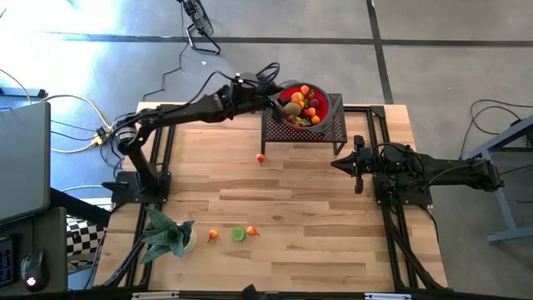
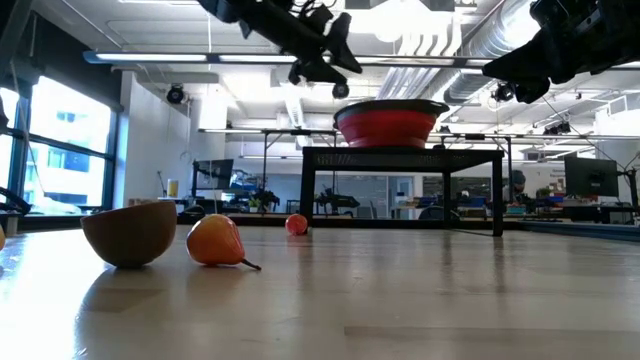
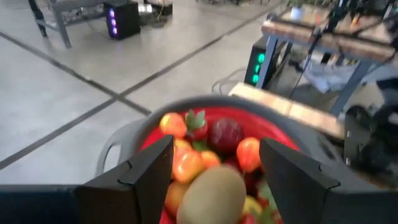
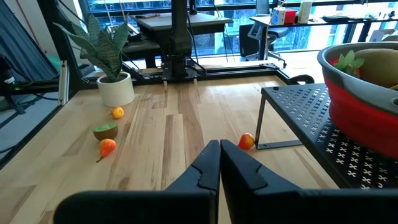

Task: Pick & Place Fruit
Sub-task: Put the pear into the strainer on the shelf

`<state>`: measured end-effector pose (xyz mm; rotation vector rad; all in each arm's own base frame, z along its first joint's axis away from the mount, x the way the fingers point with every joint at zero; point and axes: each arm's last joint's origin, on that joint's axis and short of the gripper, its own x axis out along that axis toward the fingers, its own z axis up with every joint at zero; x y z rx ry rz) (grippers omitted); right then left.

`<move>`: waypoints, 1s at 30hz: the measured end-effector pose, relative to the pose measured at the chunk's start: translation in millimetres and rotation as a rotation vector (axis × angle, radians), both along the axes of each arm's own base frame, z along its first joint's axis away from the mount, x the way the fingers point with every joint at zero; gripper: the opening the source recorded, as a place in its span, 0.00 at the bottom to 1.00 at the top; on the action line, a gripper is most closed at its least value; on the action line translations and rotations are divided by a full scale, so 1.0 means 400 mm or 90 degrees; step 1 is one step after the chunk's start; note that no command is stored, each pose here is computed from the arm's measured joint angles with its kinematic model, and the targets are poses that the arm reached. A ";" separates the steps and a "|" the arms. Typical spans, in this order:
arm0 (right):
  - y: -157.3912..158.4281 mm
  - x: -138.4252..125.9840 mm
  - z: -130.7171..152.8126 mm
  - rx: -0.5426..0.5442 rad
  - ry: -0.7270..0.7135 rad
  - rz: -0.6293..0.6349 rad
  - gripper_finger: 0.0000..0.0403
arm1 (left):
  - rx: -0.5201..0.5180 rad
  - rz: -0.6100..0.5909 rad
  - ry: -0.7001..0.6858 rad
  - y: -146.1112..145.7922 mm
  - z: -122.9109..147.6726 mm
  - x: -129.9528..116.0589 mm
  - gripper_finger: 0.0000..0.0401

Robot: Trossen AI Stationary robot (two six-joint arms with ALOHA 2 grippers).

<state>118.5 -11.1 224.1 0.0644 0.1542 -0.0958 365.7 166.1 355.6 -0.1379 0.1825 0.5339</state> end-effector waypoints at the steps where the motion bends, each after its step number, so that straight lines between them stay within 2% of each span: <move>1: 0.000 0.000 0.000 0.000 0.000 0.000 0.01 | -0.001 -0.001 0.015 -0.004 0.003 -0.008 0.59; 7: 0.000 0.000 0.000 0.000 0.000 0.000 0.01 | -0.009 -0.017 0.081 -0.042 0.002 -0.022 0.55; 11: 0.000 0.000 0.000 0.000 0.000 0.000 0.01 | 0.022 -0.017 0.101 -0.081 0.005 -0.013 0.46; 15: 0.000 0.000 0.000 0.016 -0.001 -0.002 0.01 | 0.034 -0.011 0.132 -0.111 0.018 -0.030 0.36; 22: 0.000 0.000 -0.001 0.018 0.002 -0.002 0.01 | 0.008 -0.024 0.174 -0.155 0.046 -0.080 0.22; 30: 0.000 0.000 -0.001 0.017 0.002 -0.003 0.01 | -0.007 -0.048 0.223 -0.244 0.005 -0.069 0.12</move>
